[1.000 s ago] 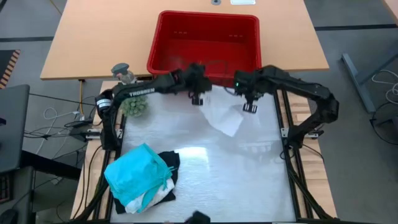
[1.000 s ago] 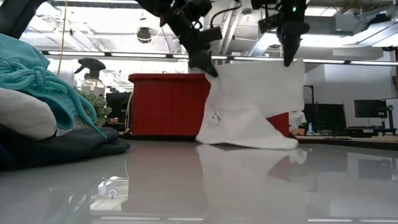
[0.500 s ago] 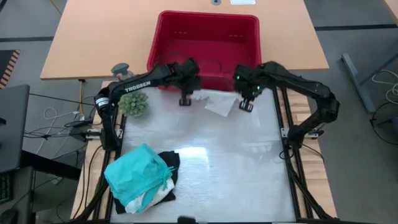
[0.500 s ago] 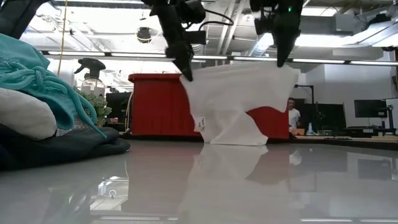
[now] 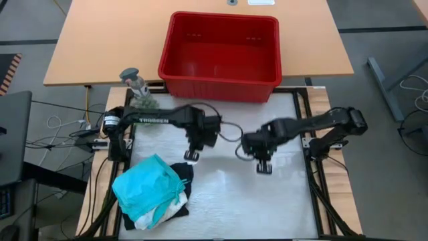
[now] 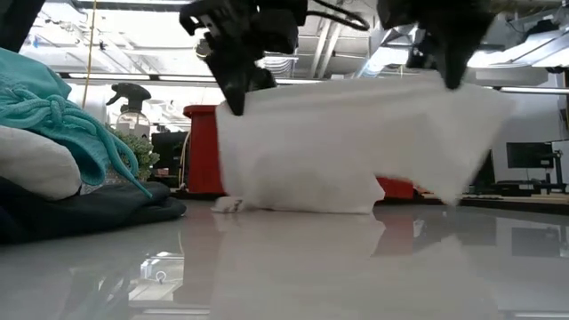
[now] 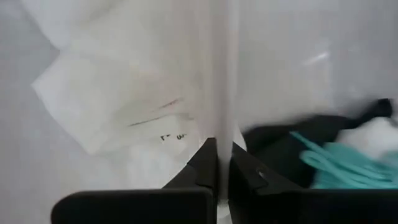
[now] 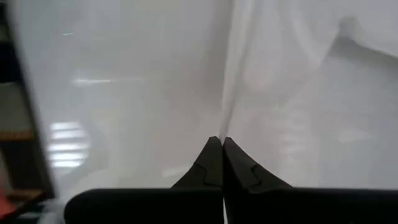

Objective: Fold Laundry from Bin
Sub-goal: Fold the white shorts

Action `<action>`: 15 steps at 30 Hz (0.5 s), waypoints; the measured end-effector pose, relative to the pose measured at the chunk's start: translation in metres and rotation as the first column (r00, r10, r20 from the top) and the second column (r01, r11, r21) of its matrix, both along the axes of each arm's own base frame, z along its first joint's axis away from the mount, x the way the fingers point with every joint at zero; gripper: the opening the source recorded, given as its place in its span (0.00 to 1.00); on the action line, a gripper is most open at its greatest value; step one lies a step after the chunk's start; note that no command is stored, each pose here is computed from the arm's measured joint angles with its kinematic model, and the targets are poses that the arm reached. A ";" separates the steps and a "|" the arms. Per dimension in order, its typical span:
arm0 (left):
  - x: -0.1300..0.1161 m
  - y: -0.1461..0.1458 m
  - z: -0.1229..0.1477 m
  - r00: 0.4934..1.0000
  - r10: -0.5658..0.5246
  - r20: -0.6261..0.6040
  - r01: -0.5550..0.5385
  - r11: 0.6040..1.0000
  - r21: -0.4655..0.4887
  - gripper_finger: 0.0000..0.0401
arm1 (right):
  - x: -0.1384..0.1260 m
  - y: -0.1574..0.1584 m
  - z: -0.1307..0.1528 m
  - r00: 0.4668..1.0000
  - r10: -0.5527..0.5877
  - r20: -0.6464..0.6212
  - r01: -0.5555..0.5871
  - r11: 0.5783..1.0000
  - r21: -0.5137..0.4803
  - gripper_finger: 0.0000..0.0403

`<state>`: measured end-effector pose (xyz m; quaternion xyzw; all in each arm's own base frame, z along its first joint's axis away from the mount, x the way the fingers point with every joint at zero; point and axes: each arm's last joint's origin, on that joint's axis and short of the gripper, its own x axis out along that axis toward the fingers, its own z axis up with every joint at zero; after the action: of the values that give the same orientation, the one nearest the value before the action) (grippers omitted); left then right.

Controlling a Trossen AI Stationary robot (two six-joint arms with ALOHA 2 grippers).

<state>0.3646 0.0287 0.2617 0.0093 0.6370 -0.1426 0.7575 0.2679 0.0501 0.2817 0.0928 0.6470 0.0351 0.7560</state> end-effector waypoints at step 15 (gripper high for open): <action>-0.021 -0.039 -0.081 0.991 0.010 -0.133 -0.049 0.954 -0.296 0.00 | 0.000 0.043 -0.054 0.987 0.101 0.125 -0.124 0.972 0.198 0.09</action>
<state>0.3434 -0.0107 0.1810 -0.1242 0.6560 -0.2262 0.7092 0.2679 0.0927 0.2273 0.1313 0.6000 0.1499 0.7748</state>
